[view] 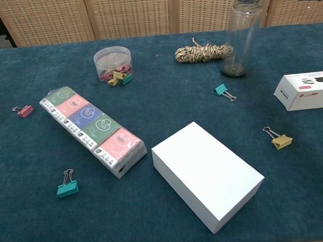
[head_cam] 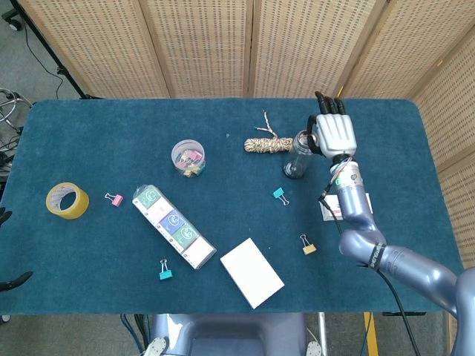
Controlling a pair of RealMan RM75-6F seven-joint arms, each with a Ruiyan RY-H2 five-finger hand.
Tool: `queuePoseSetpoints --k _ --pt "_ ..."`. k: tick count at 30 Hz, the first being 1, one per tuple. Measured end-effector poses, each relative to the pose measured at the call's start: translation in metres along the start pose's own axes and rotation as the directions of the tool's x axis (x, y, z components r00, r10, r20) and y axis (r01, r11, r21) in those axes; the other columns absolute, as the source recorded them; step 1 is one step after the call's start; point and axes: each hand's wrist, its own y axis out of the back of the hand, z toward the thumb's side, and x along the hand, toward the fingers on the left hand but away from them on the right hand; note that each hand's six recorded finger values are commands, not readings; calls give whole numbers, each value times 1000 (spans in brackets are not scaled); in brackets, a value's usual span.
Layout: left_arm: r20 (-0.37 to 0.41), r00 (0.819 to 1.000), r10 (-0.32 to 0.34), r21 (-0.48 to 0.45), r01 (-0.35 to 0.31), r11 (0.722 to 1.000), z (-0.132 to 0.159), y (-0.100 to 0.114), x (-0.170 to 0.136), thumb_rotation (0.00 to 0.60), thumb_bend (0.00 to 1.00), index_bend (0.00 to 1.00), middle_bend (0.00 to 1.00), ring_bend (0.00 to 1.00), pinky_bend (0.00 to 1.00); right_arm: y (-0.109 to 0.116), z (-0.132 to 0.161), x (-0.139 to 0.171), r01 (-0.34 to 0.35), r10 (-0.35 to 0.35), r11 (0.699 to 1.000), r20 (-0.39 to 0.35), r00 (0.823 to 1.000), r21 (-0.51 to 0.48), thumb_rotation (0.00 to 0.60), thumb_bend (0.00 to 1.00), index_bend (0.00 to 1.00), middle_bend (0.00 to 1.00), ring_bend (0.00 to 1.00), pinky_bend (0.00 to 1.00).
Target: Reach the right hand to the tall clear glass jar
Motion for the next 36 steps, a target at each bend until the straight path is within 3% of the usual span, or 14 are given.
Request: queuePoseSetpoints --k 11,16,21,30,36 --pt "2 1000 6 -9 -6 1000 -1 2 -1 600 113 0 0 0 0 -7 1 1 -12 12 1000 4 1000 1 600 615 632 0 0 0" --pt "3 1000 6 -10 -6 1000 -1 3 -1 600 113 0 0 0 0 -8 1 2 -17 17 1000 4 1000 -11 600 614 481 0 0 0" --pt "5 1000 6 -9 -6 1000 -1 3 -2 600 113 0 0 0 0 -8 0 3 -23 23 1000 4 1000 -11 600 614 400 0 0 0" --pt "6 1000 5 -10 -5 1000 -1 3 -1 600 113 0 0 0 0 -4 -2 6 -18 18 1000 1 1000 -12 600 614 381 0 0 0" --pt "7 1000 -1 -10 2 1000 -1 2 -1 600 112 0 0 0 0 10 -4 17 22 -22 1000 -25 999 0 600 613 368 0 0 0"
